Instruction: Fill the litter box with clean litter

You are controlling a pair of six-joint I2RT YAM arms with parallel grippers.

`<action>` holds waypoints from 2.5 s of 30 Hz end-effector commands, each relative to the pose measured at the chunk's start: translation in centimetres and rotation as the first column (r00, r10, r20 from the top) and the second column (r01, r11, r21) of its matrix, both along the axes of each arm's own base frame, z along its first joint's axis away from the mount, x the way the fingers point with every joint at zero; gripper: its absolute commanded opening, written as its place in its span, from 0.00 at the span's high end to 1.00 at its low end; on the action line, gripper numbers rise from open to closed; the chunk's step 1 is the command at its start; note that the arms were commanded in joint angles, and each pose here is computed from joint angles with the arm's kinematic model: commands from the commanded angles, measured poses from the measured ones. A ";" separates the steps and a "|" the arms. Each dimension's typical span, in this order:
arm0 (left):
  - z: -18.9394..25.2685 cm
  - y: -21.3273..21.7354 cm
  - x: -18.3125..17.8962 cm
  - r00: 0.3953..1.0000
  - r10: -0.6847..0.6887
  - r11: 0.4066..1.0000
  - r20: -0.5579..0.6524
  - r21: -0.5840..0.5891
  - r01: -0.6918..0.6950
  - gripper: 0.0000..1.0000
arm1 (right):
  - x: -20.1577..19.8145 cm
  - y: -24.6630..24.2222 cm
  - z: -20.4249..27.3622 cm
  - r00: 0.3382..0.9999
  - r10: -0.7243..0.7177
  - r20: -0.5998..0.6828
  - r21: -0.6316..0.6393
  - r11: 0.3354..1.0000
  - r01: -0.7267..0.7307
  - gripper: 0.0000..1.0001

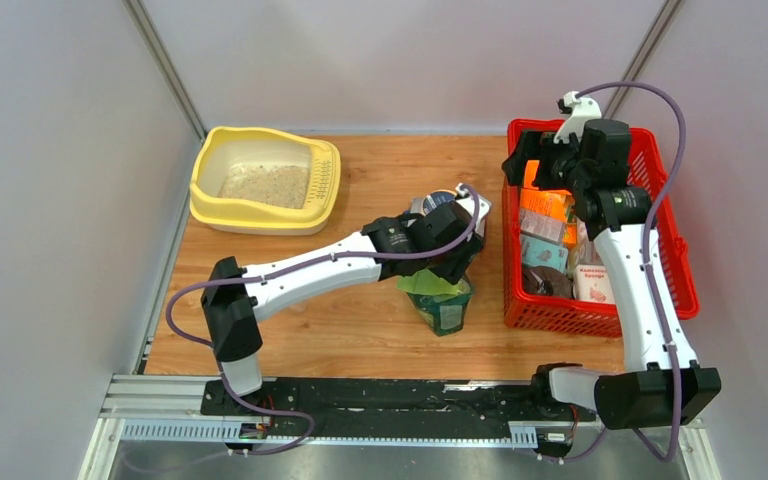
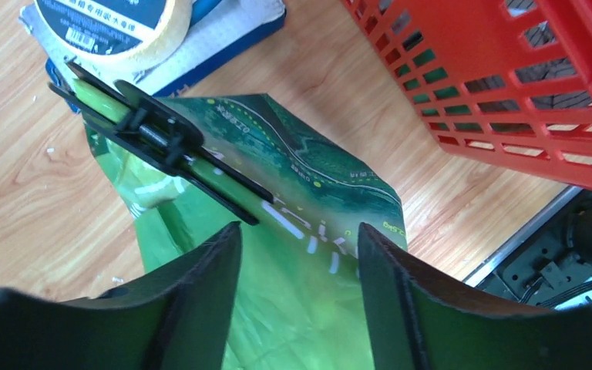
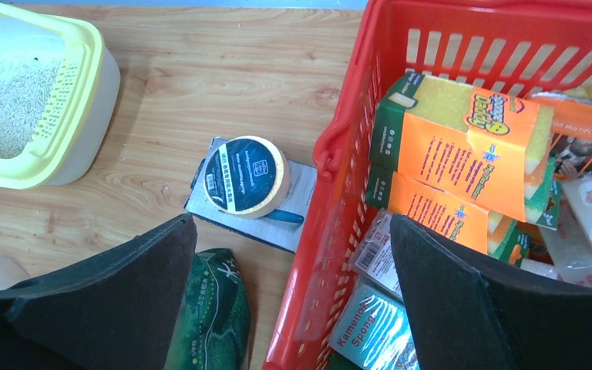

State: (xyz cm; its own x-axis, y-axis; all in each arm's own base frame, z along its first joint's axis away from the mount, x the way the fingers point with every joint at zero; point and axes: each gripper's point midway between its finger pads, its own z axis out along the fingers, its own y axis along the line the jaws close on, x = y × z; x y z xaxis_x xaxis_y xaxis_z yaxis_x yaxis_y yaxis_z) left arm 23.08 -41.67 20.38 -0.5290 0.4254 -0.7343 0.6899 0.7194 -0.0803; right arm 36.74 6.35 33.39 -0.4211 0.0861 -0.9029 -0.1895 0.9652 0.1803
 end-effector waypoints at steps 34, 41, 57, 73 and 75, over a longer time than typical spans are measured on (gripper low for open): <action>2.8 14.2 7.3 0.841 -0.529 0.842 0.113 0.198 0.503 1.00 | -2.8 11.4 -0.8 0.599 0.796 0.088 -0.125 0.605 -0.786 0.00; 2.0 14.4 6.3 0.833 -0.537 0.843 0.135 0.104 0.527 0.62 | -5.0 14.8 -5.9 0.369 0.929 -0.027 -0.323 0.342 -0.883 0.00; -0.5 18.7 3.5 0.779 -0.622 0.783 0.078 0.040 0.621 0.64 | -5.2 21.0 -8.5 0.148 0.989 -0.030 -0.462 0.117 -0.879 0.00; -0.3 18.0 3.1 0.776 -0.627 0.777 0.071 -0.013 0.629 1.00 | -4.8 22.8 -9.8 0.106 0.993 -0.059 -0.390 0.075 -0.918 0.25; -0.3 18.0 3.2 0.781 -0.621 0.782 0.071 -0.017 0.623 1.00 | -5.0 23.0 -9.8 0.100 0.993 -0.058 -0.387 0.070 -0.920 0.32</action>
